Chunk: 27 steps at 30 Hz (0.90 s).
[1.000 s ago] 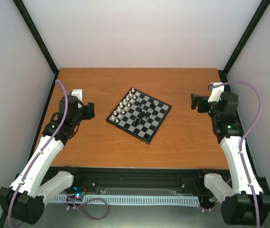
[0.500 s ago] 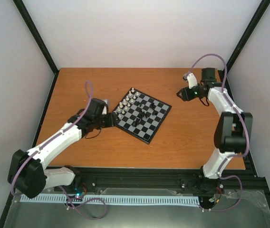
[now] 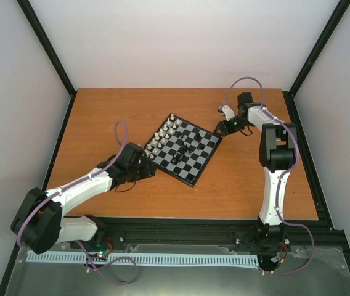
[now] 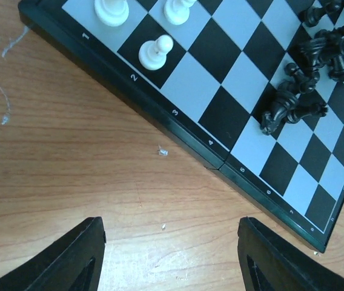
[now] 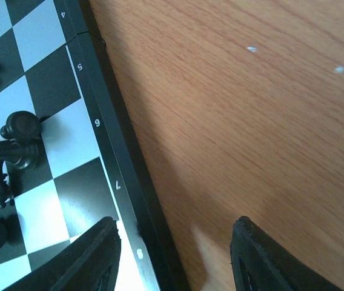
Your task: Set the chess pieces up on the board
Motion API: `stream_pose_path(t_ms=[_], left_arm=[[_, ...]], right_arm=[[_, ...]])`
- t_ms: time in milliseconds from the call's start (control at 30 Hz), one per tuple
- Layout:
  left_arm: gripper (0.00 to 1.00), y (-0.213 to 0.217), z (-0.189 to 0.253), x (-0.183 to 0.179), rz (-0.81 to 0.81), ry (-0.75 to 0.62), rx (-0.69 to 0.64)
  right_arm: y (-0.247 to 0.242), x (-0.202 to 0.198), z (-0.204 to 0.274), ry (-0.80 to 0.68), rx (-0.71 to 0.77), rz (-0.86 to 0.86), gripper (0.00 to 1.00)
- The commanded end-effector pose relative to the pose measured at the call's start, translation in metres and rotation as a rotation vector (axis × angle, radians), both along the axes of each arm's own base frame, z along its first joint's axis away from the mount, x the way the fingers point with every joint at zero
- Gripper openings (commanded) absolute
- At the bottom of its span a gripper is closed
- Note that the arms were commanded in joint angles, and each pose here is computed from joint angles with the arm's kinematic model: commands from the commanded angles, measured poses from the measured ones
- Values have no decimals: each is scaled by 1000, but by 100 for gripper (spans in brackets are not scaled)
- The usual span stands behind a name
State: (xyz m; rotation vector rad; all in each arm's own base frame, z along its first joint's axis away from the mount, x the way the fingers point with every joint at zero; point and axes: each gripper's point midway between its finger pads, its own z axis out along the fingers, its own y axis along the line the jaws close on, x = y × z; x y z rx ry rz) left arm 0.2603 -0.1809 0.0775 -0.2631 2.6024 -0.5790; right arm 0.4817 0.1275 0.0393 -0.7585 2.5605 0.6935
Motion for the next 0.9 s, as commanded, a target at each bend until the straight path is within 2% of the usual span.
stream_pose_path(t_ms=[0, 267, 633, 767, 867], left_arm=[[63, -7, -4, 9, 46, -23, -53], [62, -5, -11, 17, 93, -34, -51], [49, 11, -21, 19, 166, -49, -2], [49, 19, -22, 19, 212, -64, 7], [54, 21, -20, 23, 218, -69, 22]], right_arm=[[8, 3, -5, 24, -3, 16, 50], [14, -28, -18, 89, 4, 114, 34], [9, -112, -26, 125, -8, 204, 28], [12, -150, -24, 153, -4, 255, 27], [17, -168, -14, 163, 26, 294, 27]])
